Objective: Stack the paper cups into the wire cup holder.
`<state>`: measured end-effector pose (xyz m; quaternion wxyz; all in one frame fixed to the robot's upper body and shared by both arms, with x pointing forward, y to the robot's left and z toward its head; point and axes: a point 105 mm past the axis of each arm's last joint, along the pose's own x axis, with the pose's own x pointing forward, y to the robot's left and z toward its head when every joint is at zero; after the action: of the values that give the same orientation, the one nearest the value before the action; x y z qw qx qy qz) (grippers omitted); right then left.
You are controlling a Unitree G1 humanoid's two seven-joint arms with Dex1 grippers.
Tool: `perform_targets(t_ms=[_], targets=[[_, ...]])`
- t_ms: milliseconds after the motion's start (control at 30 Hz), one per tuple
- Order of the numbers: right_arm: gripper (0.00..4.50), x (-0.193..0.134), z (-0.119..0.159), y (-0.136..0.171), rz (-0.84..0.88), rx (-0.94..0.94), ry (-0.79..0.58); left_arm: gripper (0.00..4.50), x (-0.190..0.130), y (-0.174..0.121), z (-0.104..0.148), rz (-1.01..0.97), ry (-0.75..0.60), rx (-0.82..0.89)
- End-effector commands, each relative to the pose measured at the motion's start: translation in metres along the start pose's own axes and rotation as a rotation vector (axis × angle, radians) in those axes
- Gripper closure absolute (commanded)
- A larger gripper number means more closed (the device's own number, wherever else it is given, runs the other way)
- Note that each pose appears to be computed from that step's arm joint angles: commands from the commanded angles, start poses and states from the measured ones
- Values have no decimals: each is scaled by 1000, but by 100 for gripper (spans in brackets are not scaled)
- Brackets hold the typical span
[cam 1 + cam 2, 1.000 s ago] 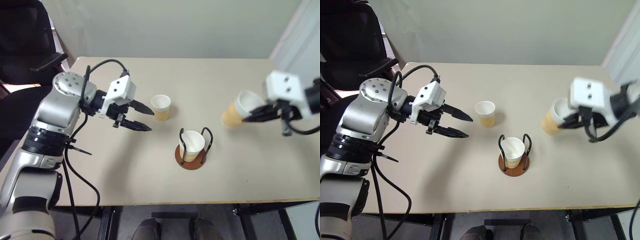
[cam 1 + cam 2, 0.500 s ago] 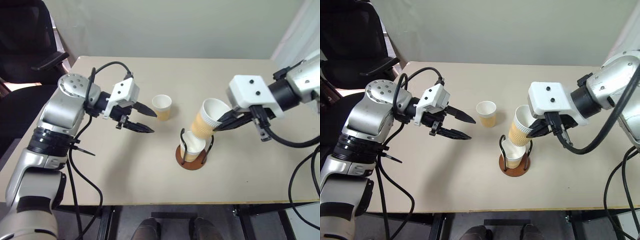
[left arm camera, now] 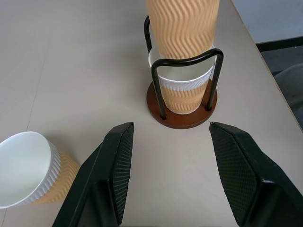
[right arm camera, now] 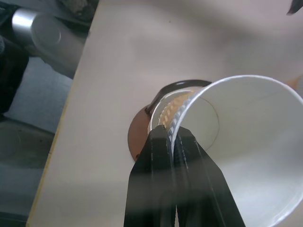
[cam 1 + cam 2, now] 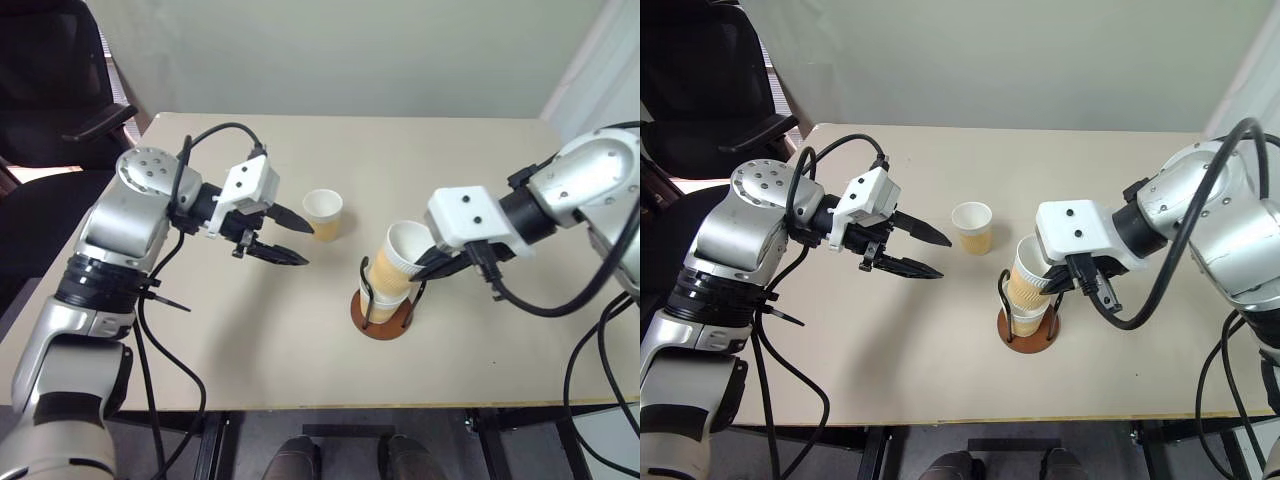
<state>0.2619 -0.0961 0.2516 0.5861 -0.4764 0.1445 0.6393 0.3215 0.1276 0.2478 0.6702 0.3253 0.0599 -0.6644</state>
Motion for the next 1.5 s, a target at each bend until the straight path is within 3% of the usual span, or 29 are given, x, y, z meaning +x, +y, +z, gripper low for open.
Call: perform_targets(t_ms=[33,167,500,633,800,967,1200,1500], targets=[[446,2,0,-3,-25,-40,25,176,-6,1,12,25,-14,51],[357,2,2,-3,-26,-33,12,176,-6,1,12,26,-15,54],[12,-24,1,-24,-210,99,-72,176,-5,6,14,64,-13,79],[12,-53,0,-37,-358,235,-150,176,-4,12,23,106,-1,126],[12,-72,8,-38,-423,308,-266,176,-1,13,31,90,54,182],[12,-82,11,-38,-481,319,-376,176,3,41,21,196,307,328],[12,-84,6,-28,-452,362,-411,176,31,61,1,230,487,472],[12,-87,2,-22,-441,403,-391,176,50,87,-6,290,571,553]])
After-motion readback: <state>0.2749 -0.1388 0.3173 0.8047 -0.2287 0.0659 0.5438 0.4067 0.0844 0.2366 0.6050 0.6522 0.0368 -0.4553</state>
